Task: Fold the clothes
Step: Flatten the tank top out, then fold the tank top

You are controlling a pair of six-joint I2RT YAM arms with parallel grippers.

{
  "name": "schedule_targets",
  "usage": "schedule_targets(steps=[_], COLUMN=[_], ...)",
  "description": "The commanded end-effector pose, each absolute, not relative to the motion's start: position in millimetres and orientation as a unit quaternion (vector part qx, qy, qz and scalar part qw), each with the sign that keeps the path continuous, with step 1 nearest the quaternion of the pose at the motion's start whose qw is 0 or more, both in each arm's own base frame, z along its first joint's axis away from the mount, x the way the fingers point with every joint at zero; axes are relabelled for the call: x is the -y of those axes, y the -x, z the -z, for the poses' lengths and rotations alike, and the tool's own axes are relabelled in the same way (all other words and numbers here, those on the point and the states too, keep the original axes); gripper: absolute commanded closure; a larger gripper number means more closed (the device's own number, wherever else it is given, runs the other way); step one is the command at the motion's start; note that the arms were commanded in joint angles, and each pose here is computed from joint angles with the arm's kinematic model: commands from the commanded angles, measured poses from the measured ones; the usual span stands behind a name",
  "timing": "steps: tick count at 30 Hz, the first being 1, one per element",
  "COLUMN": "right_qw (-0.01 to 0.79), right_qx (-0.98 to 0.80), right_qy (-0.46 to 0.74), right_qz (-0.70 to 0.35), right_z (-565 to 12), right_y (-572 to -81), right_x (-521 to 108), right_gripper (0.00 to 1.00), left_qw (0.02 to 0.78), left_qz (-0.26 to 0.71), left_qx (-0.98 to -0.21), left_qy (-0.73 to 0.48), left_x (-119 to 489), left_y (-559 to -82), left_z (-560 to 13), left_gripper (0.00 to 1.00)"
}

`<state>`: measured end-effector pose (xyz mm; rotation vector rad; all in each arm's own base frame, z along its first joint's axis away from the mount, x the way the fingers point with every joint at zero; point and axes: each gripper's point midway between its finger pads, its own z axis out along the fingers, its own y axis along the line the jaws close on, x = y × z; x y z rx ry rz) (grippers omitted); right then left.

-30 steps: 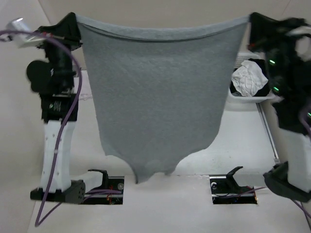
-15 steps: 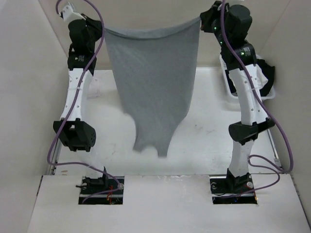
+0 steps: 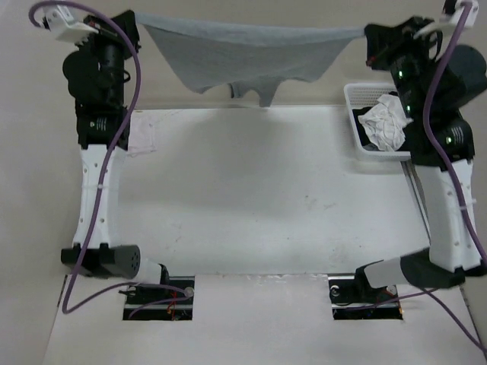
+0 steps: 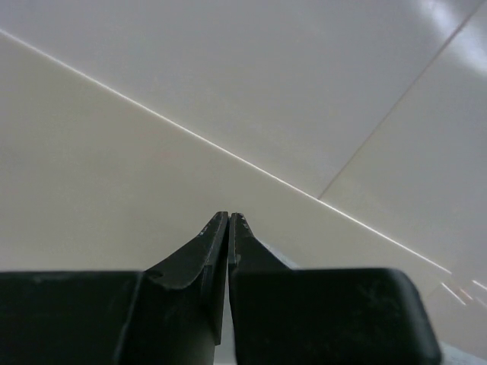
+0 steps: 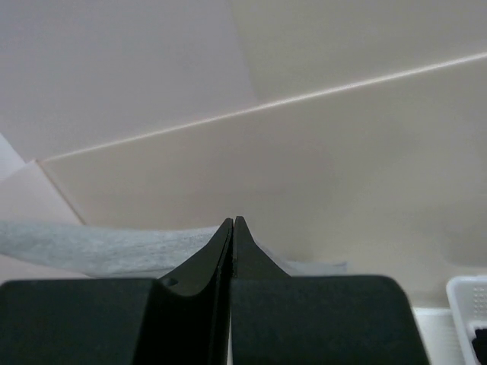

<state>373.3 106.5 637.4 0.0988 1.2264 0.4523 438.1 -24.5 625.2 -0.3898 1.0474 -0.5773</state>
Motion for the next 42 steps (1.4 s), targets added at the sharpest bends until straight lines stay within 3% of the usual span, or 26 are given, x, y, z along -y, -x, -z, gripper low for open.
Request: schedule_targets(steps=[1, 8, 17, 25, 29, 33, 37, 42], right_qw=[0.798, 0.746, 0.570, 0.387, 0.362, 0.420, 0.485, 0.528], right_qx=[-0.563, -0.626, -0.757, -0.833, -0.862, -0.856, -0.817, -0.786], right_qy=[-0.046, -0.053, -0.108, -0.099, -0.052, -0.031, -0.038, -0.085], right_qz=[-0.209, -0.220, -0.302, -0.382, -0.351, -0.301, -0.310, -0.309], right_z=[-612, -470, -257, -181, -166, -175, -212, -251], right_y=[-354, -305, -209, -113, -101, -133, -207, -319], right_x=[-100, -98, -120, -146, -175, -203, -216, -190], right_gripper=[1.00, 1.00, 1.00, 1.00, 1.00, 1.00, 1.00, 1.00], left_qw=[0.820, 0.754, 0.675, 0.583, 0.564, 0.576, 0.595, 0.610], left_qz=[0.265, 0.263, 0.232, 0.206, 0.193, 0.172, 0.166, 0.170], left_qx=[-0.476, -0.550, -0.641, -0.719, -0.716, -0.693, -0.664, -0.632], left_qy=[0.177, 0.245, 0.282, 0.319, 0.364, 0.397, 0.421, 0.446], left_x=[26, 21, 16, 18, 11, -3, -12, -22], left_y=[-416, -370, -268, -197, -190, -195, -227, -296], left_z=[-601, -435, -308, -221, -210, -210, -226, -242], left_gripper=[0.99, 0.99, 0.98, 0.98, 0.98, 0.98, 0.98, 0.99])
